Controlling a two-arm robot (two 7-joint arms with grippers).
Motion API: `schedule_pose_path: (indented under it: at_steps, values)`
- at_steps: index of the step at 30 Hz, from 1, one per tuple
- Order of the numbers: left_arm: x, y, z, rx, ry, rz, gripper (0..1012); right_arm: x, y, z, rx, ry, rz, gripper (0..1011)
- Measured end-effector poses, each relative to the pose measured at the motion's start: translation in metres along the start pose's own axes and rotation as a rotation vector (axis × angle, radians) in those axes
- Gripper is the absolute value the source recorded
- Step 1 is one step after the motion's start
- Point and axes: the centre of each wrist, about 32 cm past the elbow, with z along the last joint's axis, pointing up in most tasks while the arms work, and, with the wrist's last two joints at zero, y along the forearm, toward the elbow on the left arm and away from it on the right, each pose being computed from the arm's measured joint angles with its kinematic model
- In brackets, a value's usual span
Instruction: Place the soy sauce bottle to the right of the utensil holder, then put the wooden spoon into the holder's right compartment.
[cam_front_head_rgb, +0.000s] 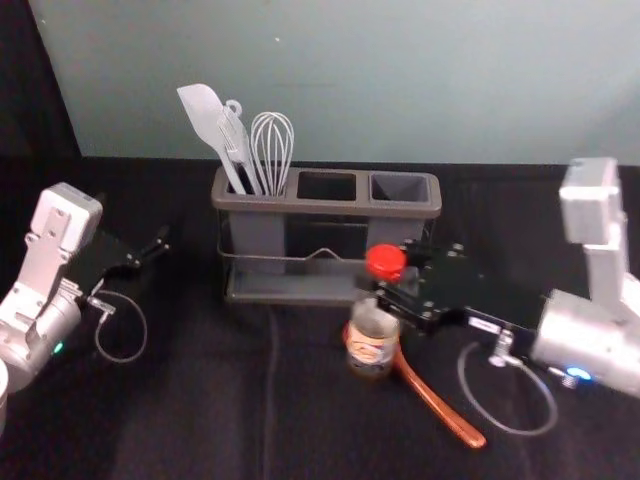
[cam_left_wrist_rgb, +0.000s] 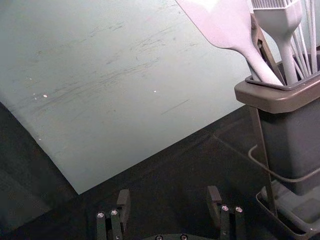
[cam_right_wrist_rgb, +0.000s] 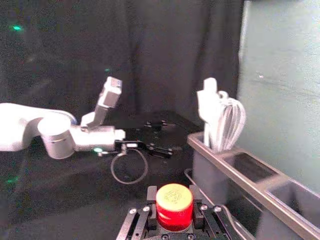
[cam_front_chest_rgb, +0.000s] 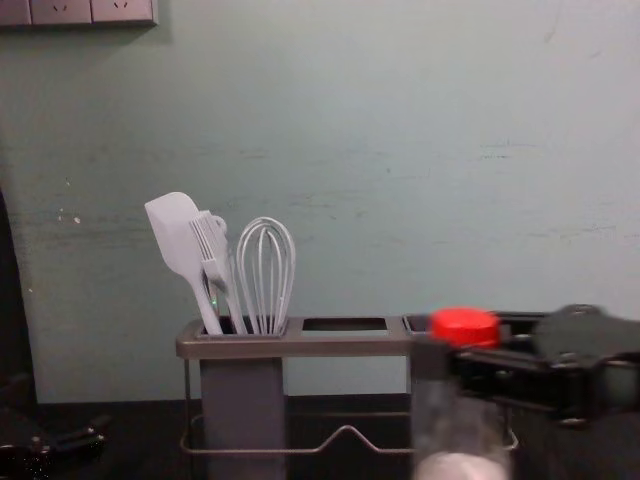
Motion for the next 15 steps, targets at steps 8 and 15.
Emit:
schedule_pose_path:
  at_steps: [8,15]
  values:
    - [0.0000,0.0000,0.0000,0.000,0.000,0.000,1005,-0.001,-0.044,-0.002,-0.003,0.009,-0.116,383]
    - [0.0000,0.0000,0.0000,0.000,0.000,0.000,1005,0.010,-0.073,-0.007,-0.026,-0.002,-0.220,383]
